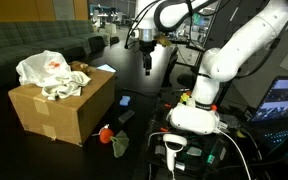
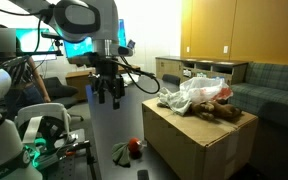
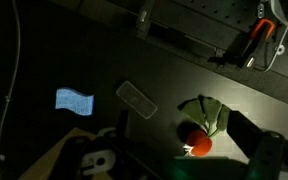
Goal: Put the objects on the box onto the table and the objects on the table on to the box
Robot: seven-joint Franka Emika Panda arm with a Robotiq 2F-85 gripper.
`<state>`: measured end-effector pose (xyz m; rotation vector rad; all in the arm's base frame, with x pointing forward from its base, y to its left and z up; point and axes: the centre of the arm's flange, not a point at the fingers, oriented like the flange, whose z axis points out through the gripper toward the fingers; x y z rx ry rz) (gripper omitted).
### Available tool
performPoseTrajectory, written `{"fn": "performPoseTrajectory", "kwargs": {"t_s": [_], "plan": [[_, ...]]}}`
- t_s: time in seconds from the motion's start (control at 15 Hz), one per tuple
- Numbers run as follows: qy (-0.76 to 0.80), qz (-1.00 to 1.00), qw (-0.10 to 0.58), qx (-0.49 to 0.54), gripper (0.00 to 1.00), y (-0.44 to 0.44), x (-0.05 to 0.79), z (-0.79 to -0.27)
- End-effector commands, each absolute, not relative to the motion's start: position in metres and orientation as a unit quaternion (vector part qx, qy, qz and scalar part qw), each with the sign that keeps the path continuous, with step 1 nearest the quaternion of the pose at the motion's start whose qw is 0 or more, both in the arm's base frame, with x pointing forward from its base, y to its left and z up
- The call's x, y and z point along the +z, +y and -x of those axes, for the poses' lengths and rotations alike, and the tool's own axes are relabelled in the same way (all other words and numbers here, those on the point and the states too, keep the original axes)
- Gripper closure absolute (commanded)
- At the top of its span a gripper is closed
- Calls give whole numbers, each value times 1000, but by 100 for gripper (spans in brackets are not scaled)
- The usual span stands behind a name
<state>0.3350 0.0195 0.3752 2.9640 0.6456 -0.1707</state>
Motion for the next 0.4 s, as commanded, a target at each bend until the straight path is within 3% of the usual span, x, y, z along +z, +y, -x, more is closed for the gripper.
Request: {"fn": "performPoseTrajectory", "kwargs": {"t_s": [0.0,0.07,0.13,0.33], "plan": [[186,-979,80,-3,0,6,386,-295],[176,-981,85,15,0,2,390,-294],[194,-978,70,-19,0,14,399,-331],[183,-980,74,-2,0,10,410,-330]]}}
